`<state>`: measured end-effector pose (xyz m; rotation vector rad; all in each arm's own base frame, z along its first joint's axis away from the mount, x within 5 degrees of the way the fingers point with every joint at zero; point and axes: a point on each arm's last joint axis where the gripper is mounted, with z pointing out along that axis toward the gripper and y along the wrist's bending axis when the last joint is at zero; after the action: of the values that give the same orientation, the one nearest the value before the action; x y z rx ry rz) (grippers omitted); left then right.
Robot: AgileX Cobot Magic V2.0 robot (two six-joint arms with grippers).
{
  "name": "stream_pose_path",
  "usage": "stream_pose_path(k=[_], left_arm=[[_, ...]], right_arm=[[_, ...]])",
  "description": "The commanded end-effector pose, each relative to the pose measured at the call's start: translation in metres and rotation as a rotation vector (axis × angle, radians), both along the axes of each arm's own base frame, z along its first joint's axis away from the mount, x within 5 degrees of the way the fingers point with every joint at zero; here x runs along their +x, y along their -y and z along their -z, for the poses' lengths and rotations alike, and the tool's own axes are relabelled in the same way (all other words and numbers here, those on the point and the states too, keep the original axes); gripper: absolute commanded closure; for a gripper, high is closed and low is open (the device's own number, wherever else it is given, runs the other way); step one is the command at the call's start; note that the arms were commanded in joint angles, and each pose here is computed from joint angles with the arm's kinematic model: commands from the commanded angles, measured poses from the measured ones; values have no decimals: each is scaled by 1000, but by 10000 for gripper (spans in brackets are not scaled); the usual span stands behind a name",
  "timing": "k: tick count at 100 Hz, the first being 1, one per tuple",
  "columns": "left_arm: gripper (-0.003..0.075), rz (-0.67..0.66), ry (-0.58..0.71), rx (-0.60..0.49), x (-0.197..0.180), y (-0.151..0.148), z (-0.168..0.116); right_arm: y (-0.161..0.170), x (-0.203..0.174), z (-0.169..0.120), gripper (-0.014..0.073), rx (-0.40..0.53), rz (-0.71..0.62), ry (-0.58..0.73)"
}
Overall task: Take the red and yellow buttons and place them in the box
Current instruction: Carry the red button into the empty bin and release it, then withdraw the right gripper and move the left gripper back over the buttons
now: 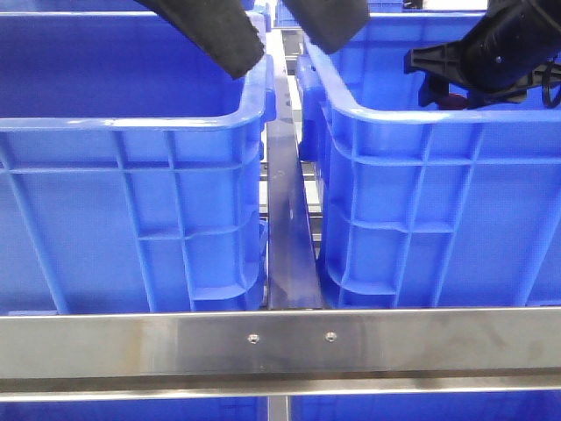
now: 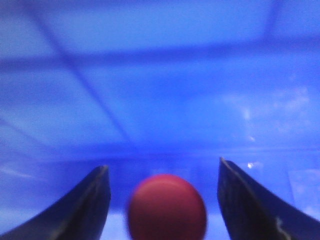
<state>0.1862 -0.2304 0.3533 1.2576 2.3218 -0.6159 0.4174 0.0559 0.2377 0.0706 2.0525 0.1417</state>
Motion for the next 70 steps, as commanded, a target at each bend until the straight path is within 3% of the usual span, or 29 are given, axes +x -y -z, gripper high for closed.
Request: stream_pose_path(k=[1,24,51,61,70], left_arm=[[174,-4,48,-86,-6,-1,-21],[174,-4,53,-81,-6,-2,-21],[174,-7,104,-43,-2,-5,-20],[174,-7,106,-45,-2,-4,-20],[174,-7,106,-45,-2,-4,-20]], right_arm=[[3,-9,-51,105,7,5,133],[4,-37,-82,105,24,-17,190],[11,-106,-95,116,42,-57,193],[12,-139,-96,200,54,-90,189],[13,-165,-92,332,63,-115,181]])
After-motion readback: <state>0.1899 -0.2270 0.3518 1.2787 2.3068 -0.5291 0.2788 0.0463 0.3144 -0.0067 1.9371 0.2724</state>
